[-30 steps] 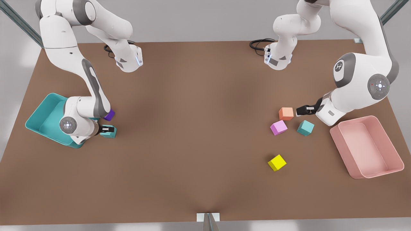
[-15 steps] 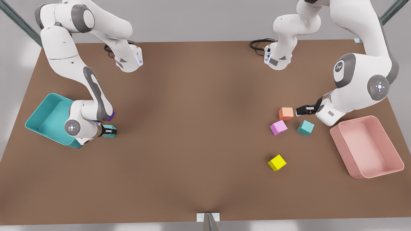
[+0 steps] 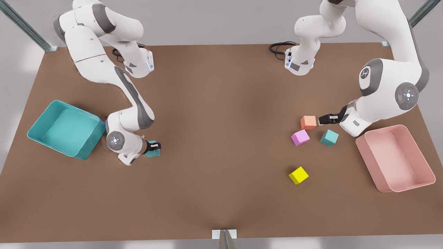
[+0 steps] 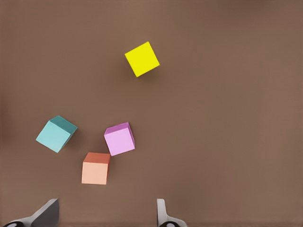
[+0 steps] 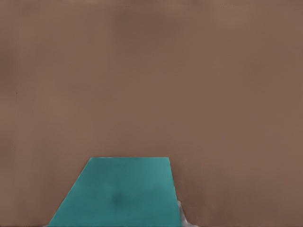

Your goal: Stack the two blue cubes on top of each other

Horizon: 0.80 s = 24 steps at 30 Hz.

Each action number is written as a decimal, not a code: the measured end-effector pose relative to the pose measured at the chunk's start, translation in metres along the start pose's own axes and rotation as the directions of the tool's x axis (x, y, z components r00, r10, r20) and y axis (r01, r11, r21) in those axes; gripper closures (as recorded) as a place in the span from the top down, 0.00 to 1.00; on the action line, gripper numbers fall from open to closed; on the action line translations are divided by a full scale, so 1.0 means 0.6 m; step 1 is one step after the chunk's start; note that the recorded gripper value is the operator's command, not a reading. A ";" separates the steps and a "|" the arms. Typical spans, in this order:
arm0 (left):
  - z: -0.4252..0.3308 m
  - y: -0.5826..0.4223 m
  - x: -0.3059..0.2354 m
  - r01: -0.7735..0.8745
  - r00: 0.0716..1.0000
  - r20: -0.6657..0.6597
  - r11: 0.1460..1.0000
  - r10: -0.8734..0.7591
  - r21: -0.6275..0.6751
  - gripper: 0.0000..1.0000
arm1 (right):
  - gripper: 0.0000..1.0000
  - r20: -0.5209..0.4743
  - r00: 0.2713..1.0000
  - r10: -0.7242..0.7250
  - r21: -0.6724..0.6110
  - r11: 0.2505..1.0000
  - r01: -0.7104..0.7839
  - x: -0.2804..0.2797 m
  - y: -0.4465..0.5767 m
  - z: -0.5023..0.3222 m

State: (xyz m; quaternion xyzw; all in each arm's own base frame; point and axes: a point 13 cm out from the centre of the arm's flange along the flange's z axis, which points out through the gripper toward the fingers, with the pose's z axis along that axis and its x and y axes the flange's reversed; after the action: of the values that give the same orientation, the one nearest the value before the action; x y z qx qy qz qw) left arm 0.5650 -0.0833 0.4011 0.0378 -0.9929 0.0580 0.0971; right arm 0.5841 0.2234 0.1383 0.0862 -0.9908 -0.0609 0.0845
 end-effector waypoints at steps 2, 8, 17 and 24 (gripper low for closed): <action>0.001 0.002 0.001 0.002 1.000 -0.003 1.000 -0.002 0.000 1.00 | 0.56 0.008 0.996 -0.090 -0.030 0.995 0.090 -0.012 0.218 0.021; 0.043 0.135 -0.036 0.093 0.994 -0.054 0.995 -0.092 0.023 1.00 | 0.56 0.004 0.999 -0.051 -0.023 0.998 0.051 0.022 0.482 0.151; 0.322 0.276 -0.011 -0.107 0.983 -0.156 0.993 0.098 -0.051 1.00 | 1.00 0.083 0.965 0.249 -0.039 0.968 -0.246 -0.026 0.479 0.120; 0.383 0.301 -0.023 -0.366 0.927 -0.124 0.927 0.354 -0.085 1.00 | 1.00 0.051 0.817 0.575 -0.075 0.818 -0.571 -0.108 0.088 -0.188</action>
State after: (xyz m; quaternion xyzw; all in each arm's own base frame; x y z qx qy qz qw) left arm 0.5196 0.0686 0.1552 -0.1535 -0.9780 0.0236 0.1394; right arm 0.6585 0.2746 0.2458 -0.2204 -0.9711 -0.0636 0.0658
